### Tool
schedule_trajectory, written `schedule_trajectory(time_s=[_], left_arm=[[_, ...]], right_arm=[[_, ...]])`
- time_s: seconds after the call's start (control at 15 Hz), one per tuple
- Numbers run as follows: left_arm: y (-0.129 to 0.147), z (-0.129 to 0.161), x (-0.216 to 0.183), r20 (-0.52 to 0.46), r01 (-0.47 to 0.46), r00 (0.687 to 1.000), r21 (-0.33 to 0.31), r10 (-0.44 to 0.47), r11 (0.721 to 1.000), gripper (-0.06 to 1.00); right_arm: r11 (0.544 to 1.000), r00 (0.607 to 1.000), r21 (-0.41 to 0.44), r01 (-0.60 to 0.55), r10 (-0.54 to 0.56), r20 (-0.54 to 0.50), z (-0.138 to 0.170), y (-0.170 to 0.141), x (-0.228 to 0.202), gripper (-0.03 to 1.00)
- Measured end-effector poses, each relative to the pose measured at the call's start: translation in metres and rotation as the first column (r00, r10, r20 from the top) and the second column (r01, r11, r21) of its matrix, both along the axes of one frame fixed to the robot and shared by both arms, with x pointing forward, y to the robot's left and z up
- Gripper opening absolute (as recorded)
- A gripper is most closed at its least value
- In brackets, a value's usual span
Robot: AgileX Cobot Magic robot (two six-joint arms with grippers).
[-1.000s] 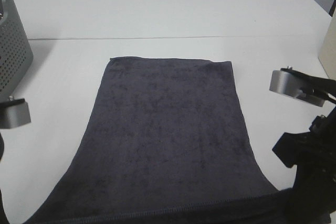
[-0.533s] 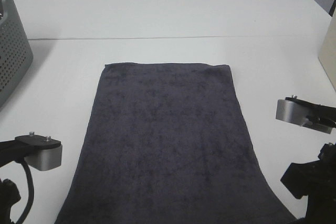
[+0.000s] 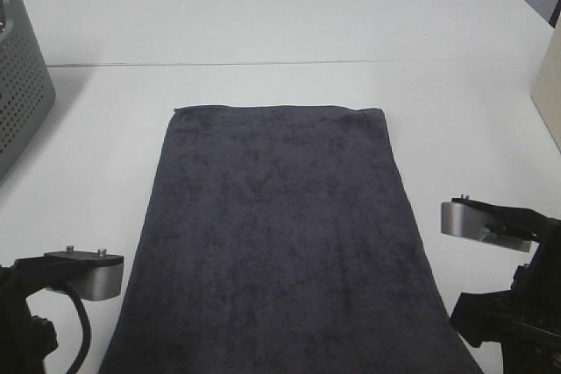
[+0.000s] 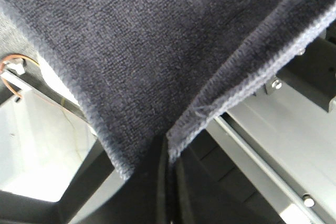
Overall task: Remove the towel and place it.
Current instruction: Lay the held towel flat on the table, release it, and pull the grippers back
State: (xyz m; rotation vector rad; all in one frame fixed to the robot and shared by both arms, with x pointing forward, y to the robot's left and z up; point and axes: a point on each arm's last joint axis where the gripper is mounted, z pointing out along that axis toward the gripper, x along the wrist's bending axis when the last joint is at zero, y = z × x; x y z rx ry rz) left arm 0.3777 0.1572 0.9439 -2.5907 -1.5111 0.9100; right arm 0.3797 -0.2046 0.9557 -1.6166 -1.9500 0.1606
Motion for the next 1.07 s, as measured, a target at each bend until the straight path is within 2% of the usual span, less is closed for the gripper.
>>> schedule_trajectory(time_s=[0.2,0.53,0.67,0.93,1.07], left_arm=[[-0.006,-0.006,0.010,-0.008,-0.010,1.000,0.009,0.011,1.000,0.00],[-0.023,-0.040,0.036,-0.102,0.003,0.995,0.080,0.005,0.997,0.00],[-0.026,-0.044,0.041,-0.111,0.017,0.994,0.087,-0.007,0.996,0.00],[-0.050,-0.063,0.053,-0.163,0.126,0.981,0.112,-0.106,0.986,0.00],[-0.061,-0.069,0.057,-0.149,0.181,0.975,0.124,-0.162,0.976,0.00]], right_arm=[[0.999,0.997,-0.028,-0.041,0.039,-0.067,-0.015,-0.001,0.004,0.01],[0.995,0.979,-0.052,-0.090,0.079,-0.187,-0.040,-0.002,0.009,0.01],[0.993,0.974,-0.052,-0.102,0.089,-0.208,-0.045,-0.002,0.010,0.01],[0.991,0.958,-0.058,-0.122,0.102,-0.269,-0.068,-0.001,0.013,0.01],[0.992,0.960,-0.048,-0.112,0.096,-0.265,-0.074,0.000,0.015,0.01]])
